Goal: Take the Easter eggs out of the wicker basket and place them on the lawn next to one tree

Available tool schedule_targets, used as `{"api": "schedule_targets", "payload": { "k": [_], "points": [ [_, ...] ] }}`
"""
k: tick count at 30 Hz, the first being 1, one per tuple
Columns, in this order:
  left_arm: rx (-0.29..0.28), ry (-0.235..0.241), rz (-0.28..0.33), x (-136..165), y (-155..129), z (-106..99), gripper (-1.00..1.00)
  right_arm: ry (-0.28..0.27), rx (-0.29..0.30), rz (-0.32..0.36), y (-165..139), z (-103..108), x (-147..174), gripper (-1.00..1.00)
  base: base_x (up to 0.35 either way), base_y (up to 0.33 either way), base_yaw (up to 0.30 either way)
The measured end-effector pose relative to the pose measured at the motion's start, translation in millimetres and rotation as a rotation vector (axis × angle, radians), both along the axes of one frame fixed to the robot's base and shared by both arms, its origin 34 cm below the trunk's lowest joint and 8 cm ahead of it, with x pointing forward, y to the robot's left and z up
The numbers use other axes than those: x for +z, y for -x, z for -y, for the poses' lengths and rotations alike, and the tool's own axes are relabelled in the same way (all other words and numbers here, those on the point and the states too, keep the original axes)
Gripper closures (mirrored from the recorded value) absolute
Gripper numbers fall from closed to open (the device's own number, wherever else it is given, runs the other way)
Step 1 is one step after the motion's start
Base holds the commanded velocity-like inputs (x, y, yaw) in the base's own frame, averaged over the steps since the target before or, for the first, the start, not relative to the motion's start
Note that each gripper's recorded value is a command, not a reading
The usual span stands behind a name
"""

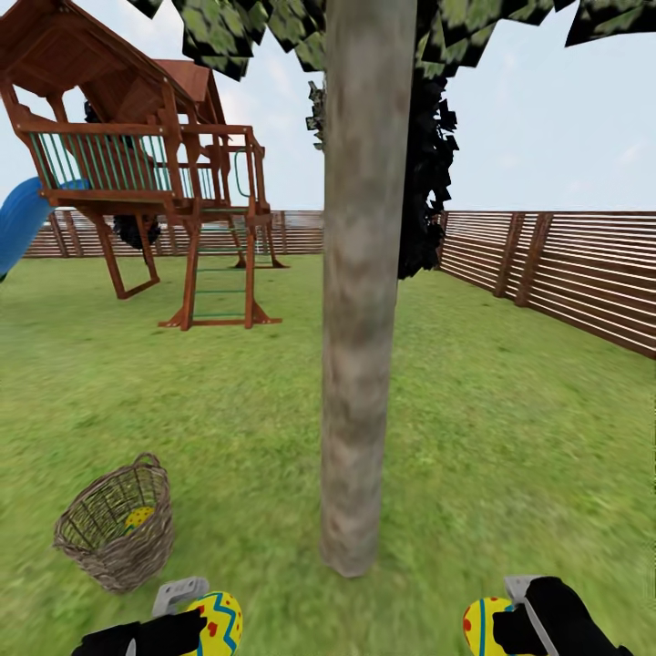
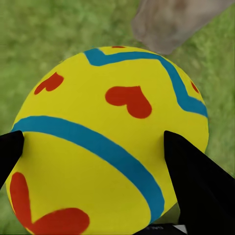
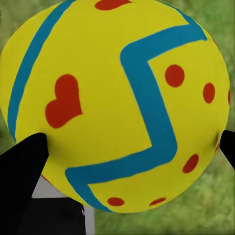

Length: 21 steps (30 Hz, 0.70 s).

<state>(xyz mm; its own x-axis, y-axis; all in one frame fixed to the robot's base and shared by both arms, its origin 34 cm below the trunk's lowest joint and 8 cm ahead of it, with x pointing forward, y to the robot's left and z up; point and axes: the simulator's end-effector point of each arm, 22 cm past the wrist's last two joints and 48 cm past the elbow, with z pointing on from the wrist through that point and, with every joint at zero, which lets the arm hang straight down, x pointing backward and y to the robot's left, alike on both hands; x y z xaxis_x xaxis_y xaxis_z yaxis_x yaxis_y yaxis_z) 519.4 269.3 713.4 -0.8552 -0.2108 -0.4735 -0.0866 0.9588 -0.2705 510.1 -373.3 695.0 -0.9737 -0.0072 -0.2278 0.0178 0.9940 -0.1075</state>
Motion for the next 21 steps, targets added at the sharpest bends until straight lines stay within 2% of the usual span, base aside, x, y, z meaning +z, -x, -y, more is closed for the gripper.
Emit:
{"api": "schedule_targets", "payload": {
  "k": [21],
  "points": [
    [0.002, 0.004, 0.003, -30, -2, 1, 1.0, -0.001, -0.001, 0.003, -2, 0, -30, 1.0, -0.007, 0.003, 0.0]
  ]
}}
